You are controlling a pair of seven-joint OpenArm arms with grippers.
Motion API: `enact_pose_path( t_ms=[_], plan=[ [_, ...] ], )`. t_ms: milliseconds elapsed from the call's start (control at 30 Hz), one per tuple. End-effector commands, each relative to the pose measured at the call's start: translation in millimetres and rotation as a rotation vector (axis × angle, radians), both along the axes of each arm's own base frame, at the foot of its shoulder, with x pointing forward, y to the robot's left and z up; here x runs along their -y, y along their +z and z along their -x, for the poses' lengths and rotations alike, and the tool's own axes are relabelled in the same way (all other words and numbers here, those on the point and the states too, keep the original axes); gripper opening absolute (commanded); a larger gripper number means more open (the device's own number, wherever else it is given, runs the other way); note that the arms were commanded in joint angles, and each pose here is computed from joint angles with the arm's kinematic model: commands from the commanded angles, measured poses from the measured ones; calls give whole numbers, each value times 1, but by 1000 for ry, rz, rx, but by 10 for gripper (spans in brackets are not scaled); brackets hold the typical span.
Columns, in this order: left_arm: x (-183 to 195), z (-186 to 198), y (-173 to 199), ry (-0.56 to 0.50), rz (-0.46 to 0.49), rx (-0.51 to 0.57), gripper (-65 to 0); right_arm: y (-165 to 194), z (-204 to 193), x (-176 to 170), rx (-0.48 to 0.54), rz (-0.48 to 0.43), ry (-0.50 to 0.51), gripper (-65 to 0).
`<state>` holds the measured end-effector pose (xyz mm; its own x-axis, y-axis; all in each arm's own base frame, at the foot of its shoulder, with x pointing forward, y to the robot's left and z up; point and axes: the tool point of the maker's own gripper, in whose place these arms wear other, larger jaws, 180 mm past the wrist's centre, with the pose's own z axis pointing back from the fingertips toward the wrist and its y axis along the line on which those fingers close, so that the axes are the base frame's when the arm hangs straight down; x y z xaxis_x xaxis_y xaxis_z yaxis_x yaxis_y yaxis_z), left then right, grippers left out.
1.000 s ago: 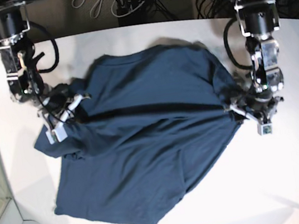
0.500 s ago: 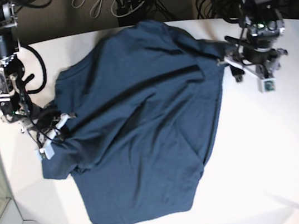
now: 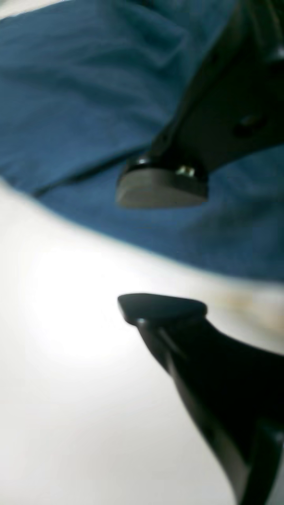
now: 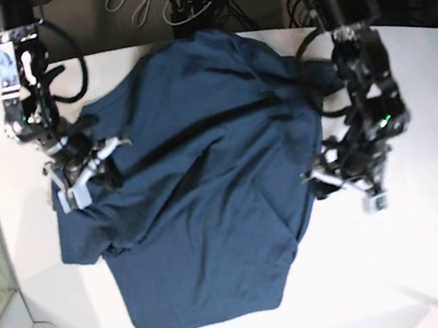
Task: Layout the t-shirt on the table in an organized manner, then fold the t-shirt properly
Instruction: 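Pull the grasped shirt edges with both grippers to straighten the shirt, then spread the shirt edges apart with both grippers and release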
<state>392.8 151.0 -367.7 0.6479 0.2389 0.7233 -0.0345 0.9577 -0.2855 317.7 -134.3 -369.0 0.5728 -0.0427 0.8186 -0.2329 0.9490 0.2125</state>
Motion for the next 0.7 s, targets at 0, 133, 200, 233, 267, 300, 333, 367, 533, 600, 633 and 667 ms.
enact_pose_path(
  t_ms=[0, 133, 200, 233, 267, 300, 333, 367, 533, 600, 633, 667],
  plan=[
    [-1, -22, 15, 11, 9, 46, -318, 15, -2, -9, 51, -25, 14, -650],
    [16, -44, -6, -16, 56, -33, -318, 17, 27, -38, 37, -102, 16, -650],
    [18, -54, -11, -5, 71, -29, -318, 16, 36, -49, 25, -136, 9, -650],
    [17, -57, -16, 1, 72, -23, -318, 13, 41, -54, 13, -153, 2, -650],
    [21, -59, -20, -7, 67, -19, -318, 10, 45, -57, 0, -165, -3, -650],
    [24, -60, -25, -19, 53, -20, -318, 6, 49, -59, -14, -172, -7, -650],
    [20, -59, -31, -28, 27, -29, -318, 1, 52, -60, -29, -178, -11, -650],
    [20, -58, -39, -42, -1, -40, -319, -5, 54, -62, -45, -185, -15, -650],
    [-4, -42, -68, -53, -114, -115, -323, -30, 54, -46, -103, -162, -43, -650],
    [-25, -30, -80, -44, -144, -151, -367, -47, 51, -25, -141, -132, -70, -650],
    [-32, -25, -84, -41, -156, -163, -412, -55, 49, -14, -157, -119, -90, -650],
    [-37, -21, -86, -37, -163, -171, -455, -63, 49, -2, -176, -106, -110, -650]
  ],
)
